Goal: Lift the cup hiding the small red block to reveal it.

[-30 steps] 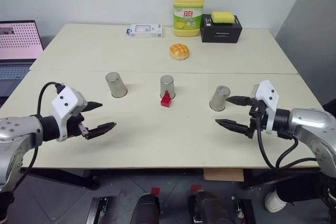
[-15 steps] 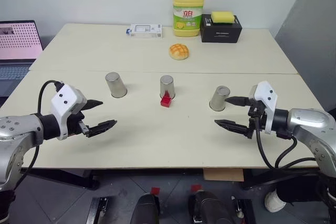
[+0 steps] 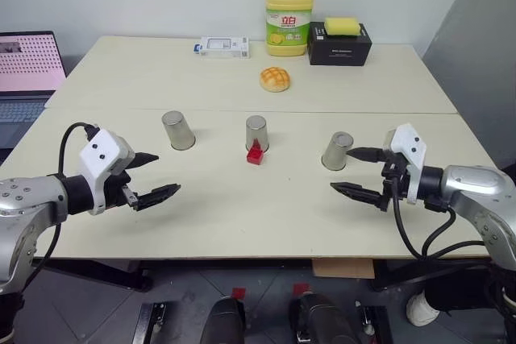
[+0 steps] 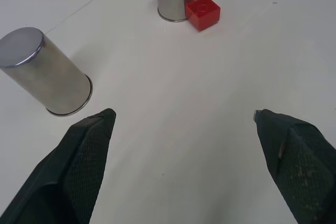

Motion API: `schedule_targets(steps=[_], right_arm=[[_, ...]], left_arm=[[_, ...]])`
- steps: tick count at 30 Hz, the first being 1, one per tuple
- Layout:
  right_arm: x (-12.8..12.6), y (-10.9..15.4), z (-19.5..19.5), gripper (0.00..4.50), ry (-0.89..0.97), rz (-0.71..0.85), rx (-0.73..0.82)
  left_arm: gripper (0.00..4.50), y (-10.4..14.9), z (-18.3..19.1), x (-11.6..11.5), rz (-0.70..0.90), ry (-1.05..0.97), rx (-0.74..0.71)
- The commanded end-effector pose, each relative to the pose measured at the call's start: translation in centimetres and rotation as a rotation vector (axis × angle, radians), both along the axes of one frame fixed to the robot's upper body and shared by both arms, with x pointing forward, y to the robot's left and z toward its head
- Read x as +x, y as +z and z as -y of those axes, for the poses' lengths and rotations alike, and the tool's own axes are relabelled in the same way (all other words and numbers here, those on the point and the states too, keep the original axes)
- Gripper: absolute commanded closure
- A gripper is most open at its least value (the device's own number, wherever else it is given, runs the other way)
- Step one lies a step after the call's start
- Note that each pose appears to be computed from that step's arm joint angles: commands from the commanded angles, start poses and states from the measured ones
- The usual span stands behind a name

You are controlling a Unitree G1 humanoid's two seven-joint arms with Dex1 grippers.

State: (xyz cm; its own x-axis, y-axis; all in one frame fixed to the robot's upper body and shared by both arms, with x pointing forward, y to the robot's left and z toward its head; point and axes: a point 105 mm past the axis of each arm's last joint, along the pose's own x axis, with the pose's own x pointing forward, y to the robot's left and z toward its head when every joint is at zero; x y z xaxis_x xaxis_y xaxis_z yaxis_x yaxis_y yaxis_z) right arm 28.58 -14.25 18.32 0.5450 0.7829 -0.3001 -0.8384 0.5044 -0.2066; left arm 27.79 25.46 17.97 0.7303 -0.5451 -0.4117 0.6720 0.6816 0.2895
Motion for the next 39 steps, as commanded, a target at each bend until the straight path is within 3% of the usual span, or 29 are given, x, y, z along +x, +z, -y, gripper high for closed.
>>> schedule_targets(steps=[1, 7, 23, 39], right_arm=[[0.0, 1.2, 1.1, 0.04, -0.038, 0.049, 0.007], [0.1, 0.7, 2.4, 0.04, -0.112, 0.051, 0.019], [0.1, 1.9, 1.4, 0.04, -0.088, 0.072, 0.027], [0.0, 1.3, 1.4, 0.04, -0.075, 0.062, 0.027]], left_arm=[[0.0, 1.4, 0.3, 0.2, 0.06, -0.013, 0.021], [0.0, 1.3, 0.4, 0.4, 0.058, -0.018, 0.023], [0.0, 1.2, 0.5, 0.6, 0.057, -0.025, 0.025], [0.0, 1.2, 0.5, 0.7, 0.055, -0.032, 0.032]])
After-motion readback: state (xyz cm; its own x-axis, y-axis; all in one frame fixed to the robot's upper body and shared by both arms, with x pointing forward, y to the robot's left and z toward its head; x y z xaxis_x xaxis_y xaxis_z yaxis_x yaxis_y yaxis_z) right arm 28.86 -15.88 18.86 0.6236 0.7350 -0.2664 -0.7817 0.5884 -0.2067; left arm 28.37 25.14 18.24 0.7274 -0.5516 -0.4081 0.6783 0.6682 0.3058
